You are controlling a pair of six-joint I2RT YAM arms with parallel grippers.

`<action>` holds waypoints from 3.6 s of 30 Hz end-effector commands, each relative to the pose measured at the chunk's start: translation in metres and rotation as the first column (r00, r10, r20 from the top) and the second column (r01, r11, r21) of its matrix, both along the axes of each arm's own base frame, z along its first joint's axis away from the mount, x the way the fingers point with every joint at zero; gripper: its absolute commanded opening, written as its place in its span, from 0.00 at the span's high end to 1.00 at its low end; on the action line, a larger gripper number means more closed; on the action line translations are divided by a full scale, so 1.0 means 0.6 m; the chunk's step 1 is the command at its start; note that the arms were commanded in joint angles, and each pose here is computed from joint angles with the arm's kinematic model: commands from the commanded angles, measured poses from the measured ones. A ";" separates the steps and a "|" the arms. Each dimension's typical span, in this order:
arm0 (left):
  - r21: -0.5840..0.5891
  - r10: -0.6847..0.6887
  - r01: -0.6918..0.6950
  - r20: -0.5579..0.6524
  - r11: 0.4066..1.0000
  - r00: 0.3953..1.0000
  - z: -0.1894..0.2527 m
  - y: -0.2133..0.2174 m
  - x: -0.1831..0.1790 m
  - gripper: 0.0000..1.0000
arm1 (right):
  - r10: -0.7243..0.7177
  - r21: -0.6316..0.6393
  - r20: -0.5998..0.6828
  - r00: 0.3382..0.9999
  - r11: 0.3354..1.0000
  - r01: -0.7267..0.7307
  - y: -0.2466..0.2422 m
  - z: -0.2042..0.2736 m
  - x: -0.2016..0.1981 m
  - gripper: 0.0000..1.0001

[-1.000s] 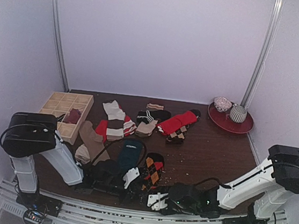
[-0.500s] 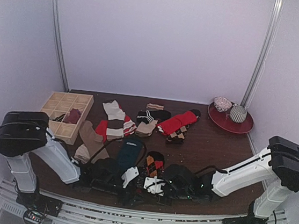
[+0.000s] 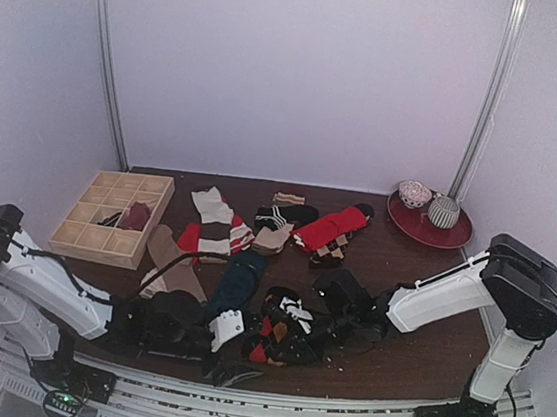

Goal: Roll the socks
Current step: Roll a pair of socks at the center of the board.

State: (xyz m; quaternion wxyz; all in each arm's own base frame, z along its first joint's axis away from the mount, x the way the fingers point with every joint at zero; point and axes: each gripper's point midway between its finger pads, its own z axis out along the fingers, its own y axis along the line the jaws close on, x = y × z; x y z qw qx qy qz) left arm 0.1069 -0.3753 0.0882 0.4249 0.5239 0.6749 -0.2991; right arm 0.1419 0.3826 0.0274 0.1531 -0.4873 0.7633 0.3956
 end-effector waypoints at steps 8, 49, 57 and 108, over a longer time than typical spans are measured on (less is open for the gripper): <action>0.057 -0.071 0.066 0.090 0.996 0.993 -0.058 -0.041 0.010 0.31 | -0.154 -0.414 -0.216 0.964 0.909 0.052 -0.116 -0.142 -0.037 0.86; 0.095 -0.024 0.021 0.030 0.995 0.999 -0.104 -0.020 0.045 0.68 | -0.158 -0.423 -0.235 0.959 0.905 0.046 -0.119 -0.150 -0.041 0.86; 0.175 0.046 -0.020 -0.148 0.984 0.988 -0.150 0.001 0.029 1.00 | -0.160 -0.390 -0.162 0.974 0.917 0.086 -0.110 -0.133 -0.019 0.75; 0.279 0.190 -0.133 -0.188 0.951 0.964 -0.177 0.060 0.048 0.34 | 0.049 -0.234 0.200 0.978 0.972 -0.001 -0.078 -0.061 -0.018 0.86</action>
